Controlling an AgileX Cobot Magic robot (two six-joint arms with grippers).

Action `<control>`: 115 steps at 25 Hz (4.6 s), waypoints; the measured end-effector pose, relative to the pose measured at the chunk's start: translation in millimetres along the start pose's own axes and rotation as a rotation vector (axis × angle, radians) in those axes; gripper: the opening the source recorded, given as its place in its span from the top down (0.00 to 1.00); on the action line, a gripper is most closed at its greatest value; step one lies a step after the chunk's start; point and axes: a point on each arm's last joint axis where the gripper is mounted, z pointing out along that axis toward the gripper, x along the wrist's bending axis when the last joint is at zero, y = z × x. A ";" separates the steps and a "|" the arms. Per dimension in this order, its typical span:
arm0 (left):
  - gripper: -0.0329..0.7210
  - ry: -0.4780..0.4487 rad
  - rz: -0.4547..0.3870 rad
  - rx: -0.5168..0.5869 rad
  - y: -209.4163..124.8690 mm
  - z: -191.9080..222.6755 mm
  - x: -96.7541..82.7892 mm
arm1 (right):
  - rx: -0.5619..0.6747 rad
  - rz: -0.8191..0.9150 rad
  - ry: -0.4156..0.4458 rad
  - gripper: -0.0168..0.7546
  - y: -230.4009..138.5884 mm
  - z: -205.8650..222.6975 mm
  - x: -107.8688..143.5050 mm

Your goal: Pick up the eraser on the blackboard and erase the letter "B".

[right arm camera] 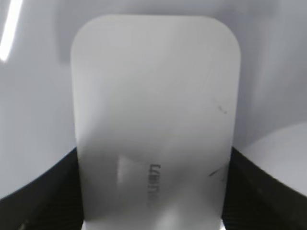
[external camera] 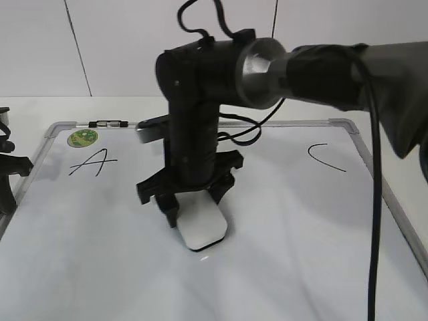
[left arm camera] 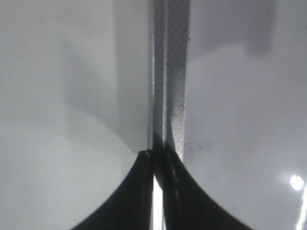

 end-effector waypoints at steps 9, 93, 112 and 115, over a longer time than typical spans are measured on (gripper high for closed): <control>0.93 -0.002 -0.001 0.006 -0.5 0.0 -0.2 | 0.012 -0.163 0.016 0.25 -25.3 2.7 73.9; 0.92 -0.022 -0.019 0.016 -1.3 0.5 -2.0 | -0.131 0.321 -0.121 0.25 -68.6 -108.9 -151.0; 0.92 -0.025 -0.020 0.027 -2.3 0.5 -2.3 | -0.061 0.450 -0.147 0.25 -128.9 -105.7 -200.7; 0.92 -0.027 -0.022 0.031 -2.6 0.5 -2.5 | -0.031 0.449 -0.146 0.25 -123.2 -92.0 -202.9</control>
